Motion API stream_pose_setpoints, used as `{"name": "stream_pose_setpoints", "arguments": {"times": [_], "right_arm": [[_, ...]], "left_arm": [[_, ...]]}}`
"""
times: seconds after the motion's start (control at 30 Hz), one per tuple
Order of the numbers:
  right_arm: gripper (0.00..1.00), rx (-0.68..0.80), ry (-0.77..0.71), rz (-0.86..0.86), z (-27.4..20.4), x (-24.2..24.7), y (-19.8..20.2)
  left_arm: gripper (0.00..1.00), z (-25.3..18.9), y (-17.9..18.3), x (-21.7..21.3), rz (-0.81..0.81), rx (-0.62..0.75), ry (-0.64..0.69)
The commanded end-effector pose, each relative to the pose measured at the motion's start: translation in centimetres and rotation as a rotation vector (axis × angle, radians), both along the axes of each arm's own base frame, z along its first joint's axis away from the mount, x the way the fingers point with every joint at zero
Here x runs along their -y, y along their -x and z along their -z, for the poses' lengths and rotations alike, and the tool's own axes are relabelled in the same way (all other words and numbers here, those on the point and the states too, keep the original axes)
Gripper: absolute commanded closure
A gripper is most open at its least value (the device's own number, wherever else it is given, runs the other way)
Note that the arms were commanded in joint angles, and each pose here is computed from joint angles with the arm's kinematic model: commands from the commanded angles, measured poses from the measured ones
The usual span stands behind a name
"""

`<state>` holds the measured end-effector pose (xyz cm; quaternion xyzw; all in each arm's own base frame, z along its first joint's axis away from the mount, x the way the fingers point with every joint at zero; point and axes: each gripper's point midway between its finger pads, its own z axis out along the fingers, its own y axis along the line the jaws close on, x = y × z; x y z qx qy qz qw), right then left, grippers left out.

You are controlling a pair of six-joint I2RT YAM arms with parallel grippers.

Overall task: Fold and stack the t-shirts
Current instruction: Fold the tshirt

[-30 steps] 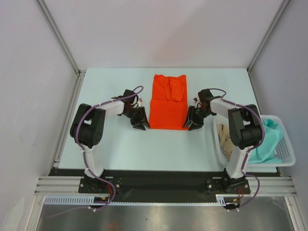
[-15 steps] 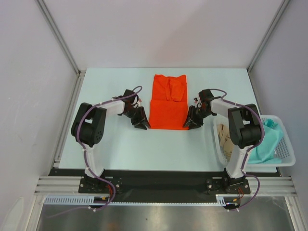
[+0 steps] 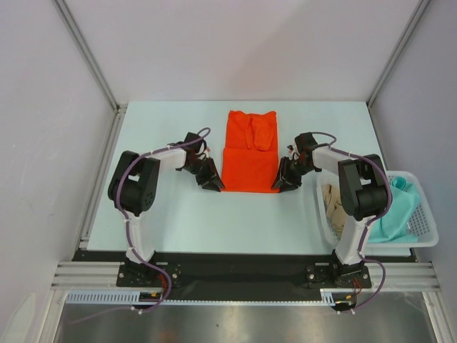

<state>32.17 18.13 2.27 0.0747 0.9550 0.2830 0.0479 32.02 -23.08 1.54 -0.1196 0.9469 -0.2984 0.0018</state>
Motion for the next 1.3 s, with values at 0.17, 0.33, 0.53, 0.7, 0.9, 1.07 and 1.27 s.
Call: {"name": "stream_pose_setpoints", "arguments": {"times": [0.17,0.33,0.53,0.7,0.9,1.07,1.27], "right_arm": [[0.62,0.010,0.029,0.000,1.1,0.5,-0.1],[0.67,0.011,0.021,0.005,1.3,0.4,-0.3],[1.00,0.011,0.019,-0.012,1.3,0.0,0.1],[1.00,0.033,0.083,-0.087,0.9,-0.4,2.8],[1.00,0.040,0.088,-0.120,0.1,-0.7,9.0],[1.00,0.031,0.112,-0.107,-0.2,-0.5,14.3],[1.00,0.045,0.102,-0.080,-1.1,0.1,19.6]], "left_arm": [[0.79,4.8,0.6,-2.4,-0.016,-0.036,-0.183],[0.96,4.6,-0.1,-2.5,-0.023,-0.018,-0.194],[1.00,4.1,0.3,-2.8,-0.026,0.002,-0.208],[1.00,3.6,4.1,-4.6,-0.019,0.005,-0.249],[1.00,2.8,11.0,-5.3,0.022,0.018,-0.261],[1.00,2.0,15.7,-5.5,0.018,0.034,-0.249],[1.00,1.6,21.2,-5.8,0.013,0.023,-0.232]]}}
